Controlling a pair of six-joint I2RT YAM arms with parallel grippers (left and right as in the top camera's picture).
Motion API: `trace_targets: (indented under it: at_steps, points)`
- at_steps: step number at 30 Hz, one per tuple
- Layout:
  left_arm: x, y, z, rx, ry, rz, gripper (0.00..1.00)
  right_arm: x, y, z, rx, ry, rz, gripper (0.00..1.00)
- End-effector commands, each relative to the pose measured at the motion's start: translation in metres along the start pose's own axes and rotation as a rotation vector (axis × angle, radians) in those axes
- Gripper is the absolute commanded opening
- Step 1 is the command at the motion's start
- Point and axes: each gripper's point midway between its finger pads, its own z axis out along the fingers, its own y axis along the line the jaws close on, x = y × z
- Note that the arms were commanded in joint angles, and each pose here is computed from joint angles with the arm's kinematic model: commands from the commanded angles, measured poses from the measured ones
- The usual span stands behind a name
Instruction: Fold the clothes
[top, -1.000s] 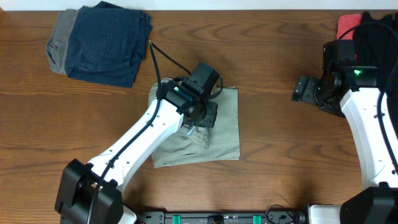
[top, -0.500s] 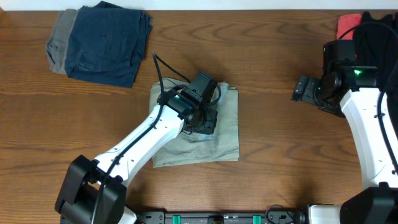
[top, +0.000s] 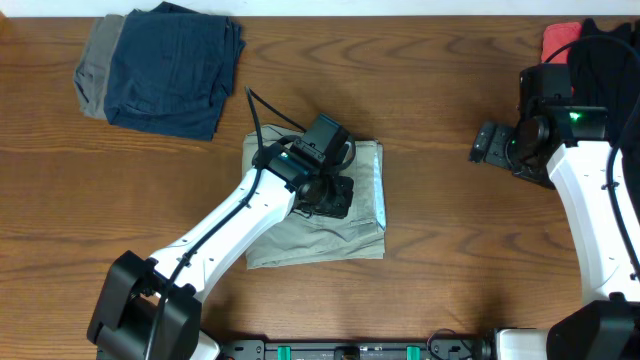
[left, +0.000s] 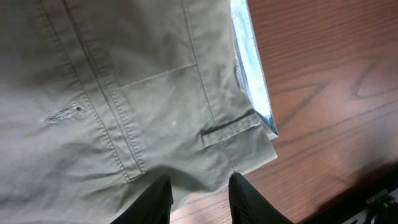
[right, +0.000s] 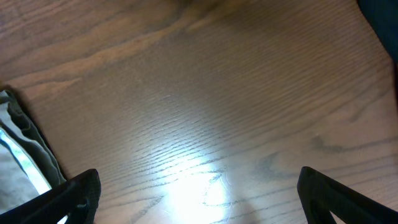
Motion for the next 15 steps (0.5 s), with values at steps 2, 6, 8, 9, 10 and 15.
trace_targets:
  at_steps: [2, 6, 8, 9, 10, 15]
  points:
    - [0.013, -0.009, 0.008, 0.013, 0.044, 0.006, 0.29, -0.001, -0.001, -0.002, 0.001, -0.008, -0.006, 0.99]
    - [0.025, -0.014, 0.033, 0.001, 0.095, 0.0, 0.19, -0.001, -0.001, -0.002, 0.001, -0.008, -0.006, 0.99]
    - [0.03, -0.018, 0.048, 0.0, 0.112, 0.011, 0.14, -0.001, -0.001, -0.002, 0.001, -0.008, -0.006, 0.99]
    - [0.033, -0.02, 0.056, -0.002, 0.122, 0.017, 0.13, -0.001, -0.001, -0.002, 0.001, -0.008, -0.006, 0.99]
    - [0.036, -0.021, 0.065, -0.006, 0.136, 0.017, 0.13, -0.001, -0.001, -0.002, 0.001, -0.008, -0.006, 0.99]
    - [0.057, -0.02, 0.098, -0.048, 0.218, -0.026, 0.11, -0.001, -0.001, -0.002, 0.001, -0.008, -0.006, 0.99]
